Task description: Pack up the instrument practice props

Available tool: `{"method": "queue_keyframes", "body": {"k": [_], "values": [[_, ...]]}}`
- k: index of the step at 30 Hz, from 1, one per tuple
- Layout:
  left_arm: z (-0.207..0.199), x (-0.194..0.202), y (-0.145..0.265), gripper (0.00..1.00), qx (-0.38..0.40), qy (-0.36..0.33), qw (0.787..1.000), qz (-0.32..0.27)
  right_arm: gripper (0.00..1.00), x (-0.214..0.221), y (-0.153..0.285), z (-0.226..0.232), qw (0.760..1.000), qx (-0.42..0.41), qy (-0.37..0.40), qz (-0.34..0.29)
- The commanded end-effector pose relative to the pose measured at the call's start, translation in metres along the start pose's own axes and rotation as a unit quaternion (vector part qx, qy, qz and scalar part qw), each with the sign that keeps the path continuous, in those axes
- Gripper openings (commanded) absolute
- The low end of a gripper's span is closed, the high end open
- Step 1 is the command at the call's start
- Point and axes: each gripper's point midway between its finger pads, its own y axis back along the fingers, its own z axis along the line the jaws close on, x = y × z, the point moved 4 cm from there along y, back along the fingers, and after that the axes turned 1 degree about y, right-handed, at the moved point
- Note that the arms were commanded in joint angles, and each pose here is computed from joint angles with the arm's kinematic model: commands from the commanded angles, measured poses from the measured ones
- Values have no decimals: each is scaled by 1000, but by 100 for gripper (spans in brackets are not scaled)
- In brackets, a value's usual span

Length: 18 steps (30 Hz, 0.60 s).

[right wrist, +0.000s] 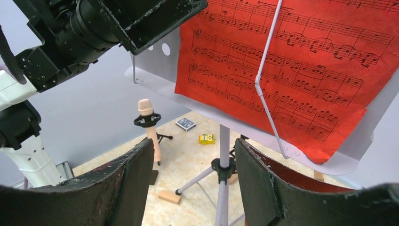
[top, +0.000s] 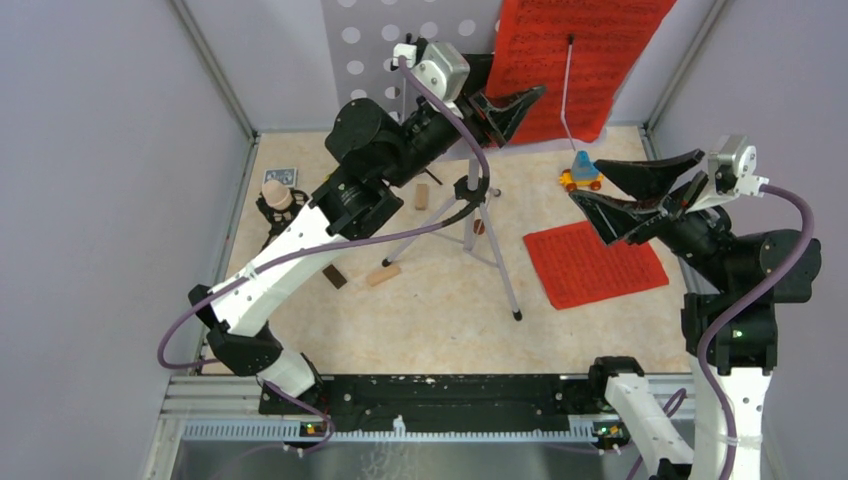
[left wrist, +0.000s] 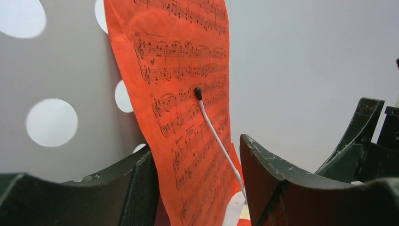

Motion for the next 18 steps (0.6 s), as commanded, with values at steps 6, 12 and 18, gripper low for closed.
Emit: {"method": "queue_keyframes", "body": {"k": [6, 12, 18], "values": [[11, -21, -11, 50, -2, -17, 999, -42, 63, -11, -6, 1, 1000, -12, 9, -17], [13, -18, -12, 25, -3, -11, 999, -40, 62, -19, -10, -1, 999, -12, 16, -26], [15, -19, -11, 2, -10, -8, 999, -40, 63, -45, -22, -19, 998, 36, 17, -58]]}}
